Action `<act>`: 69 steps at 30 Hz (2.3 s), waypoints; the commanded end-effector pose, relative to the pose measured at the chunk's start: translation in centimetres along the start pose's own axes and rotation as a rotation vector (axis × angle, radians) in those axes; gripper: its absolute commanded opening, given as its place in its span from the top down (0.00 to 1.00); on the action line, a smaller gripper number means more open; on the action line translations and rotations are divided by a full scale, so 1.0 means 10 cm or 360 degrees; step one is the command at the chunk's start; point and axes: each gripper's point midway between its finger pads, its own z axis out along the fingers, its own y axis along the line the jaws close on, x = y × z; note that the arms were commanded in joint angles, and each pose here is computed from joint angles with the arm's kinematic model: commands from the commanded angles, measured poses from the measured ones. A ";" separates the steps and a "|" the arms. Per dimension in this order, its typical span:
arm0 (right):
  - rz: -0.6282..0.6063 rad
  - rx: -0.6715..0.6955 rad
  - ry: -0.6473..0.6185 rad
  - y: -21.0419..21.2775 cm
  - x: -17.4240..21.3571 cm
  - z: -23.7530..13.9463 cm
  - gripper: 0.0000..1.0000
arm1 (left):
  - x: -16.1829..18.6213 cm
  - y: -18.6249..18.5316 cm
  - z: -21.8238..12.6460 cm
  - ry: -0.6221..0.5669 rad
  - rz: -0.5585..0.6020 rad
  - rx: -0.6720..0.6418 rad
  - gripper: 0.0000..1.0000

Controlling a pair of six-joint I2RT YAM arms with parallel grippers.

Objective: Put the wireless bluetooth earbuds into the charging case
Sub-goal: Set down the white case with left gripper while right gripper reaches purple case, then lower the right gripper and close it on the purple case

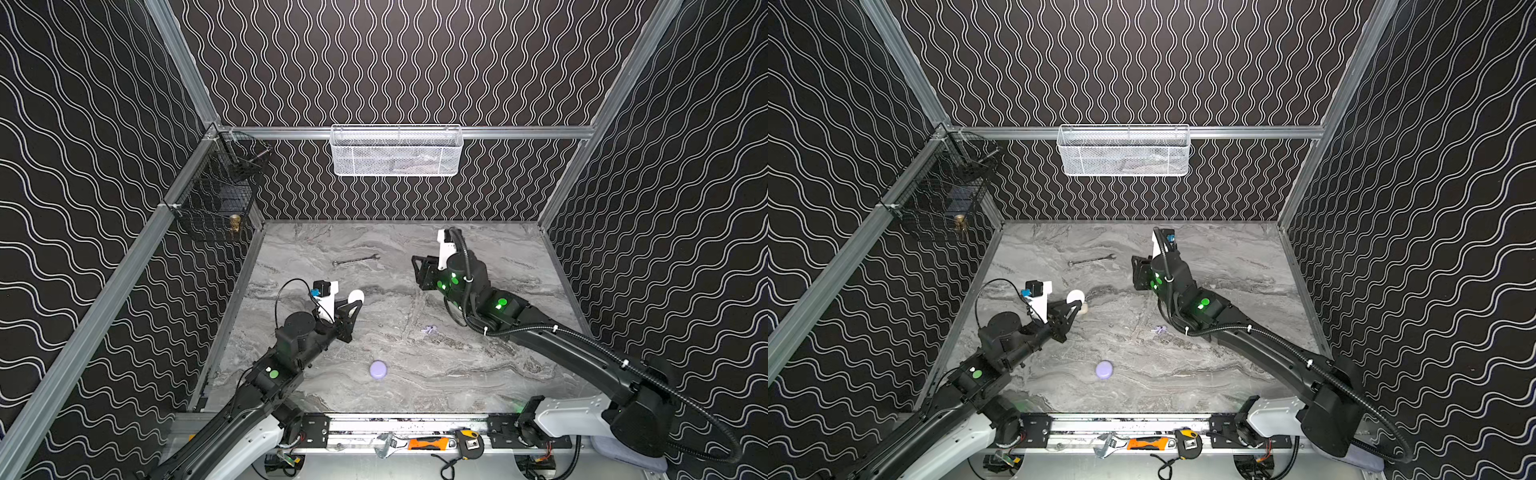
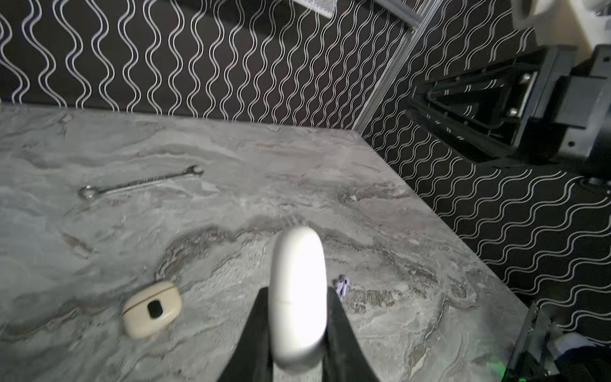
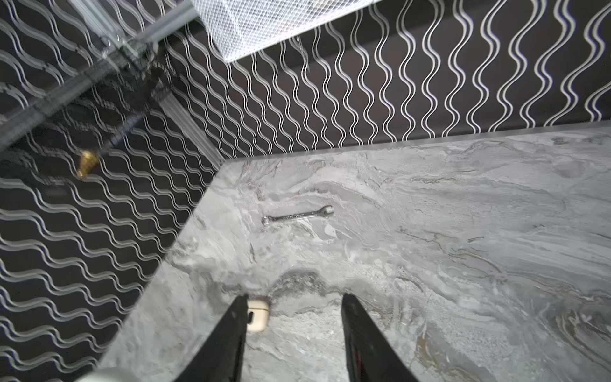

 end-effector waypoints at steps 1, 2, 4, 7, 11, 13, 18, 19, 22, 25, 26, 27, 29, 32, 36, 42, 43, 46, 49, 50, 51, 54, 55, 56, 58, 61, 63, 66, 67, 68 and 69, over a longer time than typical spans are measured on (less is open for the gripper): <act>-0.0126 -0.0112 -0.0095 0.10 0.04 -0.03 0.50 | 0.24 0.06 0.11 0.0171 -0.0080 -0.0033 1.00; -0.0170 -0.0154 -0.0104 0.16 0.13 -0.08 0.48 | 0.30 0.06 0.17 0.0219 -0.0082 -0.0027 1.00; -0.0258 -0.0188 -0.0121 0.26 0.33 -0.23 0.41 | 0.40 0.08 0.29 0.0297 -0.0087 -0.0048 1.00; -0.0282 -0.0294 -0.0062 0.32 0.68 -0.32 0.37 | 0.55 0.05 0.48 0.0384 -0.0111 0.0007 1.00; -0.0246 -0.0360 0.0085 0.27 1.12 -0.34 0.39 | 0.89 0.12 0.78 0.0439 -0.0178 0.0048 1.00; -0.0223 -0.0372 0.0116 0.19 1.30 -0.40 0.38 | 1.06 0.18 0.95 0.0531 -0.0167 0.0028 1.00; -0.0216 -0.0378 0.0218 -0.01 1.67 -0.49 0.36 | 1.38 0.37 1.32 0.0636 -0.0171 -0.0030 1.00; -0.0217 -0.0399 0.0234 -0.03 1.73 -0.52 0.35 | 1.42 0.37 1.40 0.0655 -0.0184 -0.0024 1.00; -0.0239 -0.0479 0.0264 -0.02 1.86 -0.57 0.33 | 1.54 0.47 1.54 0.0696 -0.0177 -0.0078 1.00; -0.0287 -0.0555 0.0284 0.01 1.94 -0.62 0.30 | 1.62 0.63 1.61 0.0697 -0.0217 -0.0136 1.00; -0.0300 -0.0579 0.0282 0.03 1.96 -0.63 0.29 | 1.64 0.65 1.62 0.0702 -0.0220 -0.0147 1.00; -0.0310 -0.0602 0.0281 0.03 1.98 -0.64 0.26 | 1.64 0.67 1.63 0.0705 -0.0215 -0.0165 1.00; -0.0336 -0.0628 0.0280 0.04 2.01 -0.65 0.21 | 1.61 0.68 1.61 0.0705 -0.0193 -0.0195 0.81; -0.0391 -0.0654 0.0294 0.09 2.07 -0.65 0.12 | 1.47 0.74 1.46 0.0646 -0.0109 -0.0262 0.54; -0.0458 -0.0685 0.0337 0.18 2.20 -0.62 0.01 | 1.20 0.73 1.31 0.0597 0.0003 -0.0290 0.30; -0.0638 -0.0744 0.0512 0.37 2.52 -0.47 0.01 | 0.86 0.63 1.08 0.0543 0.0085 -0.0278 0.05; -0.0671 -0.0760 0.0544 0.41 2.59 -0.45 0.01 | 0.81 0.65 1.01 0.0526 0.0088 -0.0305 0.05; -0.0775 -0.0814 0.0610 0.53 2.77 -0.42 0.01 | 0.62 0.70 0.71 0.0412 0.0083 -0.0389 0.05; -0.0878 -0.0888 0.0676 0.63 2.94 -0.41 0.01 | 0.56 0.81 0.35 0.0349 0.0092 -0.0522 0.06; -0.0915 -0.0909 0.0701 0.64 3.00 -0.40 0.01 | 0.56 0.85 0.24 0.0332 0.0095 -0.0557 0.07; -0.0939 -0.0913 0.0712 0.64 3.03 -0.38 0.02 | 0.57 0.88 0.16 0.0324 0.0096 -0.0586 0.07; -0.1006 -0.0896 0.0749 0.63 3.13 -0.30 0.05 | 0.63 0.96 -0.05 0.0314 0.0103 -0.0660 0.09; -0.1024 -0.0905 0.0762 0.63 3.16 -0.29 0.07 | 0.66 0.99 -0.09 0.0308 0.0095 -0.0674 0.10; -0.1047 -0.0906 0.0783 0.62 3.19 -0.28 0.10 | 0.68 1.01 -0.11 0.0293 0.0082 -0.0685 0.13; -0.1076 -0.0899 0.0811 0.61 3.24 -0.25 0.14 | 0.66 1.01 -0.15 0.0271 0.0084 -0.0690 0.15; -0.1092 -0.0905 0.0829 0.59 3.29 -0.21 0.15 | 0.65 1.00 -0.17 0.0240 0.0082 -0.0680 0.14; -0.1101 -0.0935 0.0877 0.59 3.36 -0.21 0.18 | 0.67 1.00 -0.16 0.0252 0.0082 -0.0676 0.14; -0.1111 -0.0937 0.0899 0.58 3.41 -0.18 0.25 | 0.69 0.98 -0.12 0.0284 0.0091 -0.0656 0.17; -0.1111 -0.0944 0.0901 0.59 3.42 -0.19 0.27 | 0.69 0.98 -0.11 0.0295 0.0093 -0.0653 0.17; -0.1113 -0.0958 0.0906 0.59 3.44 -0.20 0.31 | 0.70 0.97 -0.10 0.0304 0.0097 -0.0649 0.18; -0.1113 -0.0973 0.0915 0.59 3.45 -0.22 0.36 | 0.70 0.98 -0.10 0.0301 0.0095 -0.0650 0.18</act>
